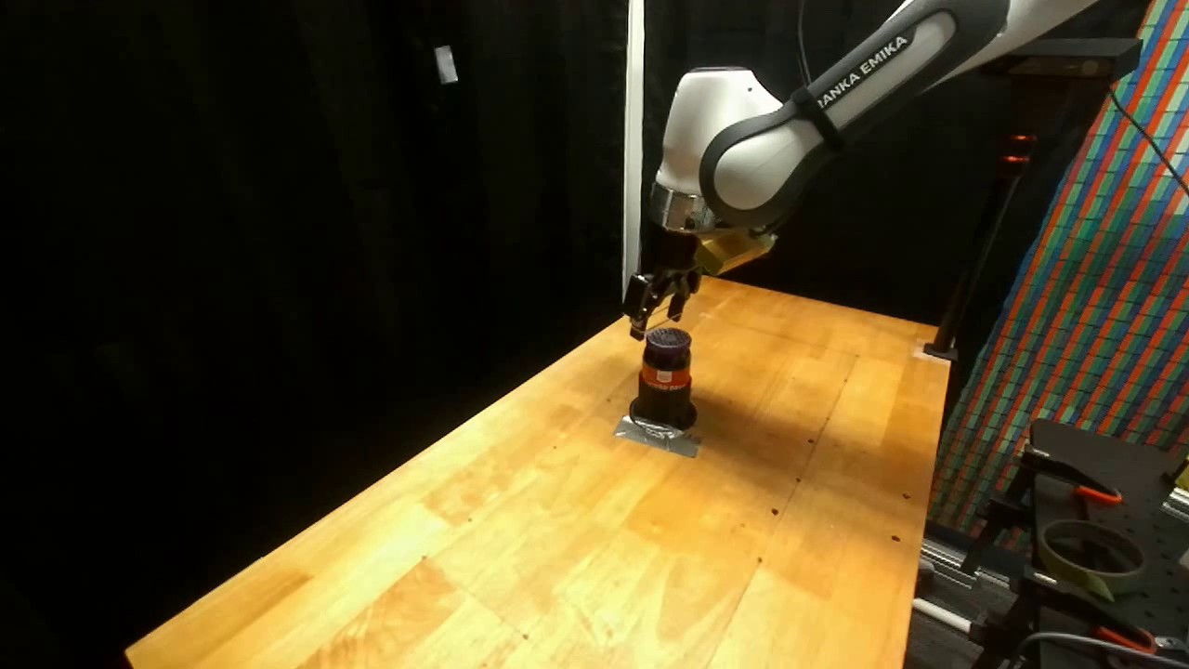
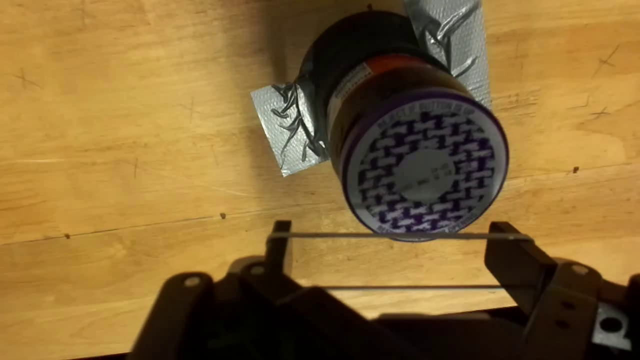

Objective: Put the elastic around the bottle

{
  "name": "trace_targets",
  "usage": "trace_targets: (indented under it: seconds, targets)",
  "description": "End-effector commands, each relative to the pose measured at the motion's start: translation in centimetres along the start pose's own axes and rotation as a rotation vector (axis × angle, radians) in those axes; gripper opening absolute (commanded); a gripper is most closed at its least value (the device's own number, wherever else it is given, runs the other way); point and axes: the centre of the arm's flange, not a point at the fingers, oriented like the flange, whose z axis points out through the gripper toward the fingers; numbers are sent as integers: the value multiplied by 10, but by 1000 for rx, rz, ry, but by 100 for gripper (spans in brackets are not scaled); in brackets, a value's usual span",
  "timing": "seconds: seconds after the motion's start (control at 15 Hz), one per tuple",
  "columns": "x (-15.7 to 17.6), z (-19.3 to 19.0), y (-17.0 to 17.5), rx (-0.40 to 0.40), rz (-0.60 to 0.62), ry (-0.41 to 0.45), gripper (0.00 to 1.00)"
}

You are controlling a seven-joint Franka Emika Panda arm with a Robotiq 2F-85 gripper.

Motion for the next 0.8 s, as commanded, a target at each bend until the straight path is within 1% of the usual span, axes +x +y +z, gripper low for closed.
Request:
trace_targets:
  seconds: [0.0, 0.4, 0.47, 0.6, 0.73]
  targets:
    - [14, 13, -1, -12, 32, 27, 100]
    - [9, 23, 0, 9, 57, -70, 100]
    - [8, 23, 0, 18, 70, -101, 100]
    - [2, 24, 0, 20, 96, -191, 100]
    - [-6, 27, -1, 29, 114, -303, 100]
